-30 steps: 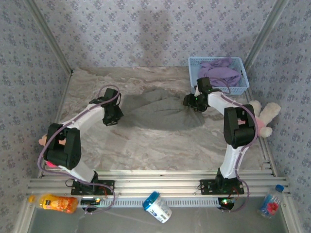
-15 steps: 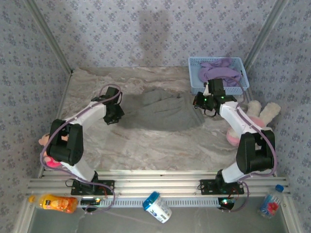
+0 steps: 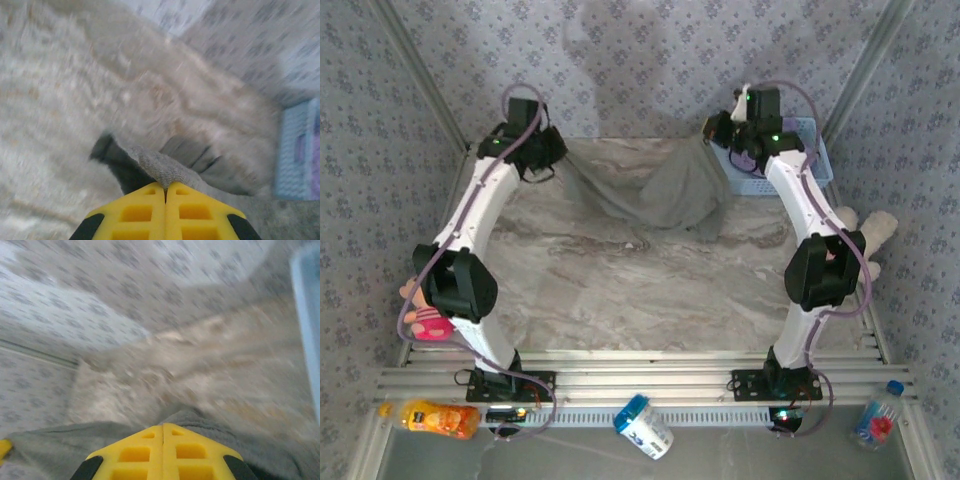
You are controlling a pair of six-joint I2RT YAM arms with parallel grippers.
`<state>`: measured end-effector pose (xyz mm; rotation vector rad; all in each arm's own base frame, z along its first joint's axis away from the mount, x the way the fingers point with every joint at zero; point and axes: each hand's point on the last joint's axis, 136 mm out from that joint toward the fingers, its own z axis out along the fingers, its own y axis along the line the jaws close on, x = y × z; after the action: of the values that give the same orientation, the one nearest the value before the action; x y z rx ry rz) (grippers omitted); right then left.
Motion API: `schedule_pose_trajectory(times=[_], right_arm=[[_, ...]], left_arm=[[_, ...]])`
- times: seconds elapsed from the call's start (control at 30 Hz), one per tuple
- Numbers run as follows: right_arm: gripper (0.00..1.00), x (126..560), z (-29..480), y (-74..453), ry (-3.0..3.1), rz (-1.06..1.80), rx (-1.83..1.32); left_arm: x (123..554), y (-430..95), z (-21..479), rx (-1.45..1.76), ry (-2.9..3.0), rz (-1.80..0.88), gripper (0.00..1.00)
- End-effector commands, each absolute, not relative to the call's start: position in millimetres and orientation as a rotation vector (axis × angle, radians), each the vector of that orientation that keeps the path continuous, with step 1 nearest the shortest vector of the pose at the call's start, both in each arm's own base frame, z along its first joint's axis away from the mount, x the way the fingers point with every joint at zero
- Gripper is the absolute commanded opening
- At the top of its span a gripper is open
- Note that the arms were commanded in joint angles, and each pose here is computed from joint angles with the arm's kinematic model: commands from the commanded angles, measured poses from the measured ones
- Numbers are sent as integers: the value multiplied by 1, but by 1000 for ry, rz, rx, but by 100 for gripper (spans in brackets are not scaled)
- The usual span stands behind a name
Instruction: Fold and stack the mixed laundry pile
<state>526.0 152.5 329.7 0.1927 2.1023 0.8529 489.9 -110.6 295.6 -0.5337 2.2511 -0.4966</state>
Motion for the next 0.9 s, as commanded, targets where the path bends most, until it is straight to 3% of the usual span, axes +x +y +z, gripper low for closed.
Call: schedule_pose_trajectory(times=[0.0,0.13,0.23,0.47,0.5,0.53,0.6,0.67,0.7,0.87], right_arm=[[0,512,417,155,1930,942,124],[0,485,449,142,1846,934,108],[0,457,421,134,1882,917,137],[0,357,216,121,2319,869,304],[0,341,190,116,2373,834,332],[0,328,170,110,2421,796,358],[39,306,142,99,2489,741,399],[54,300,133,89,2515,678,425],[63,302,132,86,2515,648,430],[88,312,127,98,2545,652,454]], left_arm=[[490,-110,383,-406,2099,-584,0],[475,-111,416,-352,2056,-603,0],[456,-112,373,-390,2136,-608,0],[365,-99,195,-693,2329,-596,0],[350,-103,172,-716,2365,-589,4],[337,-108,155,-721,2401,-584,17],[314,-116,125,-740,2489,-550,57],[303,-117,110,-748,2547,-487,77],[302,-115,107,-754,2560,-453,80],[321,-110,110,-778,2544,-364,81]])
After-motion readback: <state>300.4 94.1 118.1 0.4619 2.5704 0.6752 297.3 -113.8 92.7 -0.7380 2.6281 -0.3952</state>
